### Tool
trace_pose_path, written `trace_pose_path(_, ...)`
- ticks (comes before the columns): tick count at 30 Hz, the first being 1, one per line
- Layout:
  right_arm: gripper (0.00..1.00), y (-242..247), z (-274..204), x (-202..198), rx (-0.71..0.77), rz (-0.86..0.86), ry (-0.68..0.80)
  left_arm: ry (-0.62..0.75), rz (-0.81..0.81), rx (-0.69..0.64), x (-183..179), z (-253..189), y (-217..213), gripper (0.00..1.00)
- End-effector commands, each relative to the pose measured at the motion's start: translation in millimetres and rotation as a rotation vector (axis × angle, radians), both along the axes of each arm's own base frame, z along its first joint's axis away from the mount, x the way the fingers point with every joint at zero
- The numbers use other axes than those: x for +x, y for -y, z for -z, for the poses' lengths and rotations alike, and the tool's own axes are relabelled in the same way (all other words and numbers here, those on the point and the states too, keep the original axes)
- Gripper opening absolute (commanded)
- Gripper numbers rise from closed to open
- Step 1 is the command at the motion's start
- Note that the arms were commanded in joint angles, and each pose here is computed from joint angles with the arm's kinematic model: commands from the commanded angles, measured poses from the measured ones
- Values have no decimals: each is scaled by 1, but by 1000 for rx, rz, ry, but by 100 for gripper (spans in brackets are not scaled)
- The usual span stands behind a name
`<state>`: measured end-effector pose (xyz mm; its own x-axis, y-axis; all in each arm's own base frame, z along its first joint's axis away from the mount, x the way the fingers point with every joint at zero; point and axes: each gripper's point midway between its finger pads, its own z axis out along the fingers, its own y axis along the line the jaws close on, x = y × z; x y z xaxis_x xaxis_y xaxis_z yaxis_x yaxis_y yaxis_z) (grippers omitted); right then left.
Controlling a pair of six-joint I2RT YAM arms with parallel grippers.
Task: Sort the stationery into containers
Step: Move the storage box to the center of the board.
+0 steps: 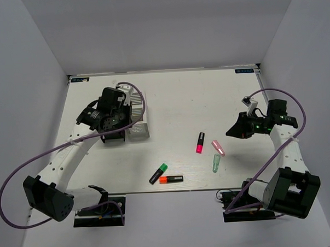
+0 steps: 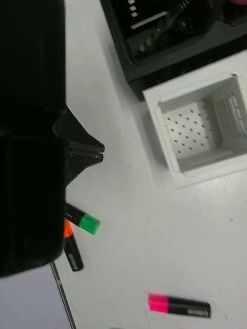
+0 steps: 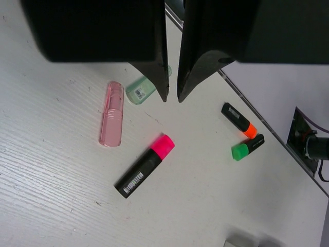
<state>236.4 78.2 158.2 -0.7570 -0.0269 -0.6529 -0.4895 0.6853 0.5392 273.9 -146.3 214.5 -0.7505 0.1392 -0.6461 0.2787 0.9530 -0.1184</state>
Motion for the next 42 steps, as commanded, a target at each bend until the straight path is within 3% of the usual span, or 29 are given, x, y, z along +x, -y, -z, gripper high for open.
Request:
trace_pose_path(1,15,0,2,2,0,2,-1,66,41,-167,27,-12,31,1)
trace_pose_path(8,18,-1,7,-2,-3,-12,-3,49,10,-140,64,-2,36,1)
trace_pose_path(16,20,0,11,-3,-9,-23,-5,-11,-47,27,83,37,21,1)
trace_pose_path(42,25,0,11,-4,-2,-33,-4,-75,-90,251,65,81,-22,1)
